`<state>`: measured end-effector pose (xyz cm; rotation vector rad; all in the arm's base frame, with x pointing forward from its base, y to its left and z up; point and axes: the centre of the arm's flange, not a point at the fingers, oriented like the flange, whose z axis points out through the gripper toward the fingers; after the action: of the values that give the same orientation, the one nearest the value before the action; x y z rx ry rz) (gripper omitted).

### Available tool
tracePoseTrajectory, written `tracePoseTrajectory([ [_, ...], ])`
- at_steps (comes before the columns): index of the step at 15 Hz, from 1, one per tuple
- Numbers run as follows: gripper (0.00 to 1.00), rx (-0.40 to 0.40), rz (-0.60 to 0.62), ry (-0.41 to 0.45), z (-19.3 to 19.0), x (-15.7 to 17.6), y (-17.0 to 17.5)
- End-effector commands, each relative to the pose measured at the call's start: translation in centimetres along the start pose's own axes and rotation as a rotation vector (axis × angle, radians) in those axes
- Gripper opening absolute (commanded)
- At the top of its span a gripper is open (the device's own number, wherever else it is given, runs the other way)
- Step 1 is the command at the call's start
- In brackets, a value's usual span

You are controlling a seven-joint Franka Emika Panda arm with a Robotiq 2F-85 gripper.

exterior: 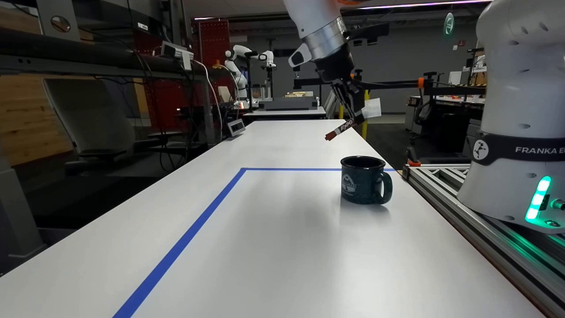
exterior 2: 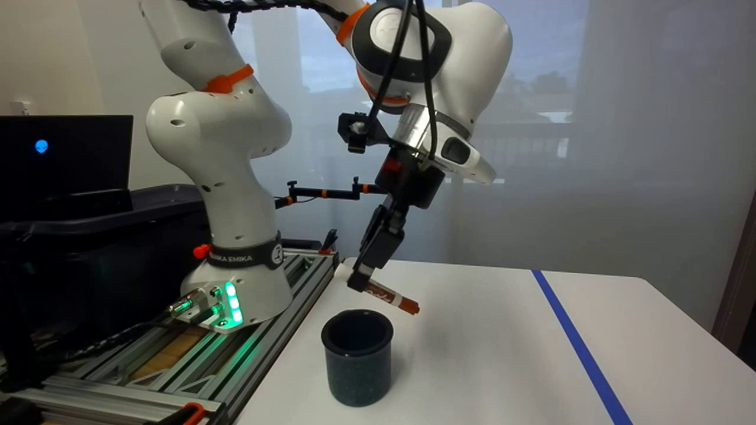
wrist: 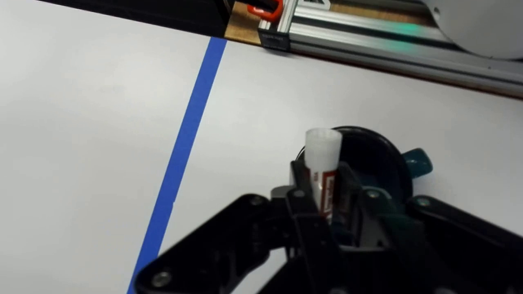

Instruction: Remove the marker from the mug cup and place it on the table

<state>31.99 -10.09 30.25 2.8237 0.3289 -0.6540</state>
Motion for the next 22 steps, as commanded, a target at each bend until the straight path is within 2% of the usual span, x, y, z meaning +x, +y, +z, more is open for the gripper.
tracePoseTrajectory([
  [1,0.05,0.027,0.163,0.117,1.5,1.0,1.0],
  [4,0.05,0.048,0.279,0.241,2.1,4.0,1.4],
  [7,0.05,0.069,0.35,0.305,3.6,6.7,1.6],
  [12,0.05,0.17,0.353,0.274,7.6,10.5,1.9],
  [16,0.05,0.195,0.354,0.263,8.8,13.0,2.3],
  [20,0.05,0.176,0.333,0.248,9.1,14.8,2.7],
  [21,0.21,0.171,0.326,0.241,9.2,15.3,2.6],
  [22,0.46,0.16,0.323,0.236,9.2,15.6,2.6],
])
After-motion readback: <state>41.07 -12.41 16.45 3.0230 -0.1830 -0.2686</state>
